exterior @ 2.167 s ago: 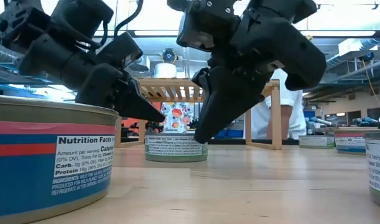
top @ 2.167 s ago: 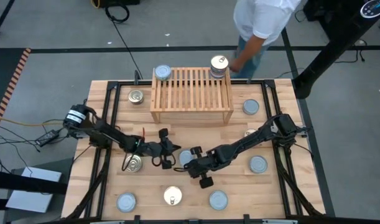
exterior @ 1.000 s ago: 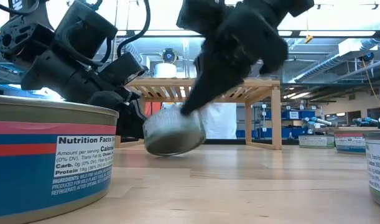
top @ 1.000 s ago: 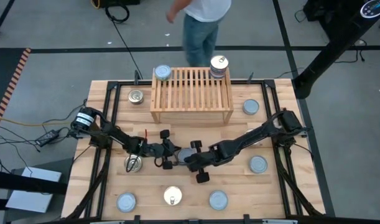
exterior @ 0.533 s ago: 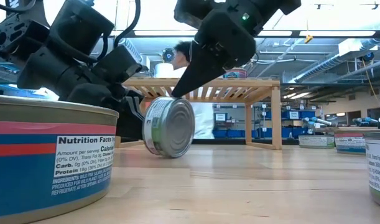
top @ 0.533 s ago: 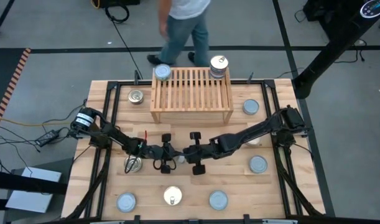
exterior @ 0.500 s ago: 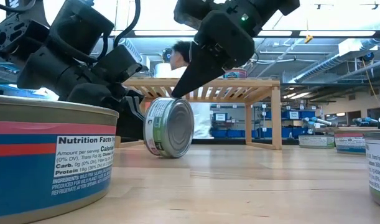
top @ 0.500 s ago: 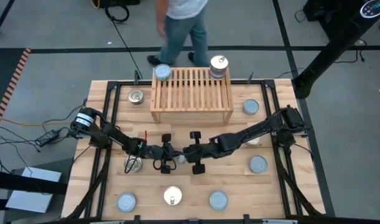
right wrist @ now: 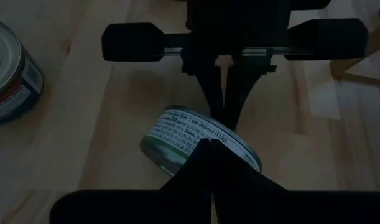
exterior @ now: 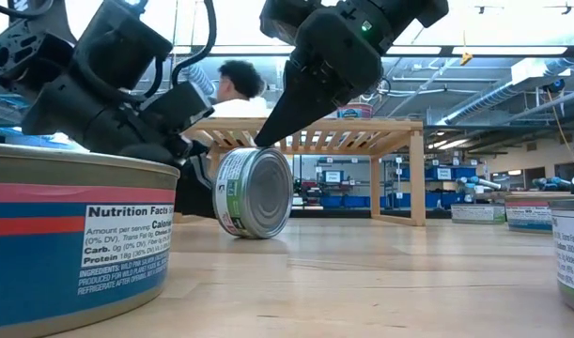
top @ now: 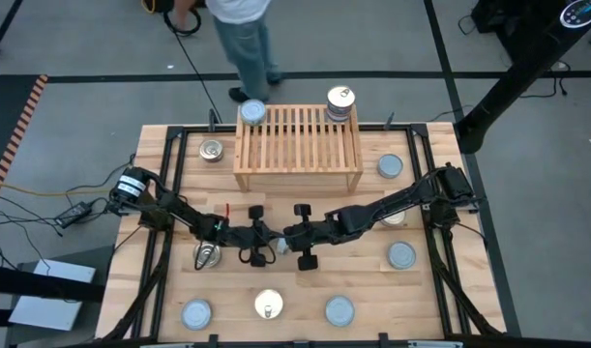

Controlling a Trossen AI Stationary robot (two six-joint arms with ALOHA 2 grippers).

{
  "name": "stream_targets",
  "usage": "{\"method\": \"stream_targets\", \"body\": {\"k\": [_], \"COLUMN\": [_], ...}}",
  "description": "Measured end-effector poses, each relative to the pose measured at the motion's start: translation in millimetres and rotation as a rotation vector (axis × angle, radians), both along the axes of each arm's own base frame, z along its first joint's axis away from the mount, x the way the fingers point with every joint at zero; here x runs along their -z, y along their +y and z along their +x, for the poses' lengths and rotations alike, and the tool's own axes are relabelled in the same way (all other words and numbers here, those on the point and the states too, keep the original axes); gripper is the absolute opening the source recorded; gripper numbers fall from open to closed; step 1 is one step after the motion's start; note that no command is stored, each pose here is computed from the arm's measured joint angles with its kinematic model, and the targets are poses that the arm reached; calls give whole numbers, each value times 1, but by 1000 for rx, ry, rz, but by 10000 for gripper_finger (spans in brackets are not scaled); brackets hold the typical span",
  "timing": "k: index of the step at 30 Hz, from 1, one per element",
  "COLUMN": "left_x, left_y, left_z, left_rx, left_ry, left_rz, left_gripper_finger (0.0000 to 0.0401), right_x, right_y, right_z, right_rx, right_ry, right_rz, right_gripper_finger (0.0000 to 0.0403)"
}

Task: Stack canned seafood by type on shelf
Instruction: Stack the green tuna can on top of the other green tuna can on the shelf

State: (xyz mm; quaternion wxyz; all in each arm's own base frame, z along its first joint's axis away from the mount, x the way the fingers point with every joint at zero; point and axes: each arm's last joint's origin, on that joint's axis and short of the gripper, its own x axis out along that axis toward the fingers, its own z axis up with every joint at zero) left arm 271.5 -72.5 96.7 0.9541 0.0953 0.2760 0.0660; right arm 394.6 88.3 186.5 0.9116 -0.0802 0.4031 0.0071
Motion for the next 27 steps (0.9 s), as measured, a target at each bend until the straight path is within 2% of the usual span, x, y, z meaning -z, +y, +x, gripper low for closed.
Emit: {"method": "stream_targets", "body": {"k": [5,11,16,22,27], "left_x": [-1,-19,-36,-46,-50], "left_y": [0,-3,-8,-17,-29], "left_z": [-2,-8,-20,-29,-28], "left_rx": [-40,-91,-142,-177,-165], "left_ry": [3,-24,-41,-64,-92], "left_rz": [5,8,-72,-199,-265], "left_gripper_finger": [1,1,8,41,93], "right_x": [0,0,1,1,1], "right_y": [0,0,0,0,0], "right_z": [0,0,0,0,0], "right_rx": [1,7,7,5,1], "right_ry": [1,1,2,1,-1], "right_rz": [1,7,6,6,3], "right_gripper_finger": [4,5,5,5,5]}}
